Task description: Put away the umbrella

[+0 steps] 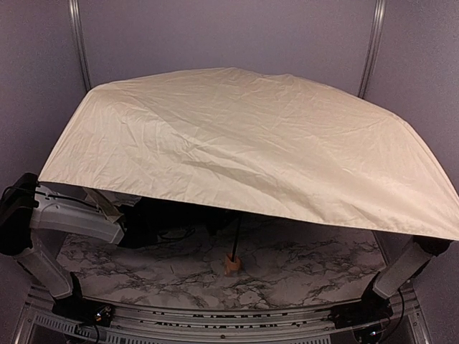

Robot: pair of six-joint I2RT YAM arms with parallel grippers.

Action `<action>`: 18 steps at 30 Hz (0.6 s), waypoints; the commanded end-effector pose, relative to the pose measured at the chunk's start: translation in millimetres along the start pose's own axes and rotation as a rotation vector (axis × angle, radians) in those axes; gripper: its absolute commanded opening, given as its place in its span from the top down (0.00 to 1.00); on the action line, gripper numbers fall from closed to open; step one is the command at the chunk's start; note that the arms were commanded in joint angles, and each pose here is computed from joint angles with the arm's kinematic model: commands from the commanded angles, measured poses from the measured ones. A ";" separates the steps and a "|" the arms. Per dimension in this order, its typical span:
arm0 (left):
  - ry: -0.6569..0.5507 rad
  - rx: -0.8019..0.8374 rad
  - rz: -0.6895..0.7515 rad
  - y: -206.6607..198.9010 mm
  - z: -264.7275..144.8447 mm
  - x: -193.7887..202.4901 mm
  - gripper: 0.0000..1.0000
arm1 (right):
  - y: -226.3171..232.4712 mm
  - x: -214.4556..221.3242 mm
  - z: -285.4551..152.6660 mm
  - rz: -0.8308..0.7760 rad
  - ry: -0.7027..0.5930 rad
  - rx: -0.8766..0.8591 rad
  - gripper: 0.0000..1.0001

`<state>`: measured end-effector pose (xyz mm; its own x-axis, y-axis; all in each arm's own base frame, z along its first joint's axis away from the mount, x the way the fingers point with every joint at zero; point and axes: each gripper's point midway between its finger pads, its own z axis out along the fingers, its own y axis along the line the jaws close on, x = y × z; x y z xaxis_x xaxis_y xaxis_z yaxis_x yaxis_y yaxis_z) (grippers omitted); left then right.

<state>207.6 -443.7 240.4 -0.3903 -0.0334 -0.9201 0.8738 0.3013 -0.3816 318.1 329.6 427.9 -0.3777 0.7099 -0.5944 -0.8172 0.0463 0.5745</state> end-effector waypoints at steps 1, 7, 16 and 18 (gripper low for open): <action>-0.073 -0.009 0.062 -7.1 -0.2 -28.2 1.00 | 2.6 -10.8 -4.5 -0.147 -0.034 0.094 0.44; -0.047 -0.105 0.078 5.5 3.1 -26.3 1.00 | 0.7 -10.2 7.1 -0.375 0.015 0.259 0.41; 0.006 -0.221 0.094 20.9 9.9 -18.2 1.00 | -6.7 4.7 24.9 -0.588 0.044 0.342 0.41; -0.001 -0.235 0.083 23.1 8.5 -19.6 1.00 | 7.6 13.2 24.5 -0.631 0.045 0.270 0.38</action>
<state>232.2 -443.2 243.7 -0.3526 -0.0047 -0.9358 0.8212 0.4780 -0.3118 326.7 345.1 437.7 -0.0092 0.5436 -0.8393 -0.7462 0.5550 0.3677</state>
